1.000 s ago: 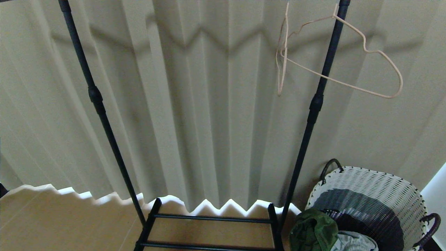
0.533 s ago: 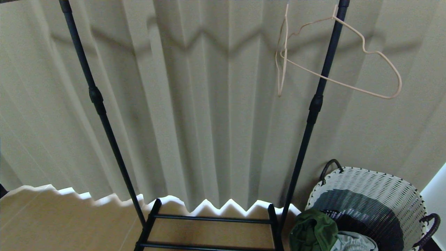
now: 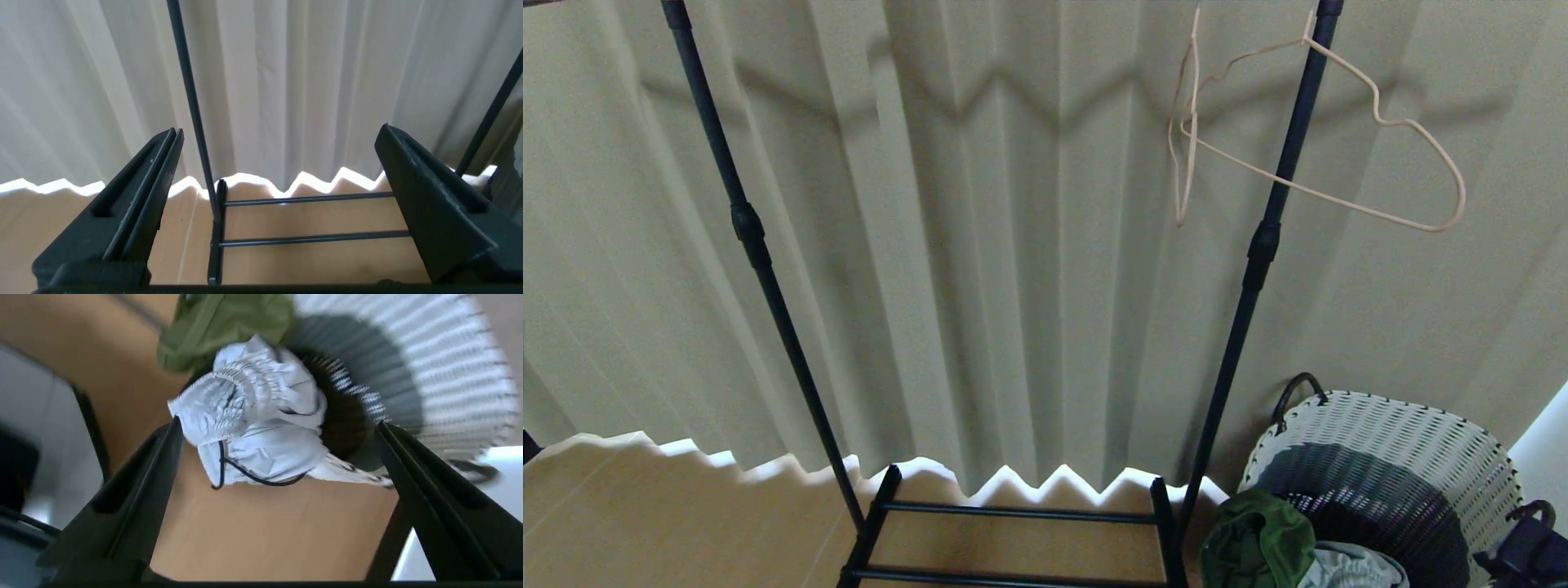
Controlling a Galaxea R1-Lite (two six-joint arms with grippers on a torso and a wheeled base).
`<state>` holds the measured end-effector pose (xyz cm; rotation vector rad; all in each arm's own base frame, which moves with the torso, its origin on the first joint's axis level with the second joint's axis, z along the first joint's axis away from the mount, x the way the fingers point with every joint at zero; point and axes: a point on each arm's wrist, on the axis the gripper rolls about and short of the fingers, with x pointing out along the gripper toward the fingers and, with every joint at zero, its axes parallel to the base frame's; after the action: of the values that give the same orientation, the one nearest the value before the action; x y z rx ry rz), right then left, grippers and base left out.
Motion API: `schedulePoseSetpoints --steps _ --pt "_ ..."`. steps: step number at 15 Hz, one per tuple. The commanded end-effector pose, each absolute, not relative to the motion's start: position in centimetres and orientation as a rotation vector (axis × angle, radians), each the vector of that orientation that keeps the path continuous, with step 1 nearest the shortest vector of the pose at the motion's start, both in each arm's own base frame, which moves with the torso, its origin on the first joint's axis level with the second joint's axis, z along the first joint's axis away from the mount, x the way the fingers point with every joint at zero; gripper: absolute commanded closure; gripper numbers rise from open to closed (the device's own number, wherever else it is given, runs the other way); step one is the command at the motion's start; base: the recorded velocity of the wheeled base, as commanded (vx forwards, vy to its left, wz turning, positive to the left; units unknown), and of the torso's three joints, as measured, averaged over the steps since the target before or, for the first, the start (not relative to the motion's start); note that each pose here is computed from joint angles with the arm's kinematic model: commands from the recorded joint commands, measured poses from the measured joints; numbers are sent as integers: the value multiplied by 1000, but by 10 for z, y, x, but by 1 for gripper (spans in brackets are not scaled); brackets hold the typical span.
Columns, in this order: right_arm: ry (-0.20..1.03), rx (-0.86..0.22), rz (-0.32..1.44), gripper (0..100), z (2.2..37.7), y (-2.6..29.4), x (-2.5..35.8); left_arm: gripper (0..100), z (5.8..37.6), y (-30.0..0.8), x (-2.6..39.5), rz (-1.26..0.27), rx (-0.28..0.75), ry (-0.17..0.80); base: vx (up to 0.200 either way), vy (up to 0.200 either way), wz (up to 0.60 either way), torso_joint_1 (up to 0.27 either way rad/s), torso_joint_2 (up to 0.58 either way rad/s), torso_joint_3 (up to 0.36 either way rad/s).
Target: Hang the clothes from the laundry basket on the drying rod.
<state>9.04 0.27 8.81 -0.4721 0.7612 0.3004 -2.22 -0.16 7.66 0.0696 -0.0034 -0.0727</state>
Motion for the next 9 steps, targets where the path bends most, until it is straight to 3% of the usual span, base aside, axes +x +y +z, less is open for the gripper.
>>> schedulePoseSetpoints --steps 1,4,9 --pt "953 -501 376 0 47 3 129 0 77 -2 -22 -71 69 -2 0 0 0 0 0 0" --pt "960 -578 365 0 43 2 132 0 77 -2 -22 -72 71 -3 0 0 0 0 0 0" --pt "1007 -598 338 0 32 1 144 0 77 -2 -22 -71 69 -2 0 0 0 0 0 0"
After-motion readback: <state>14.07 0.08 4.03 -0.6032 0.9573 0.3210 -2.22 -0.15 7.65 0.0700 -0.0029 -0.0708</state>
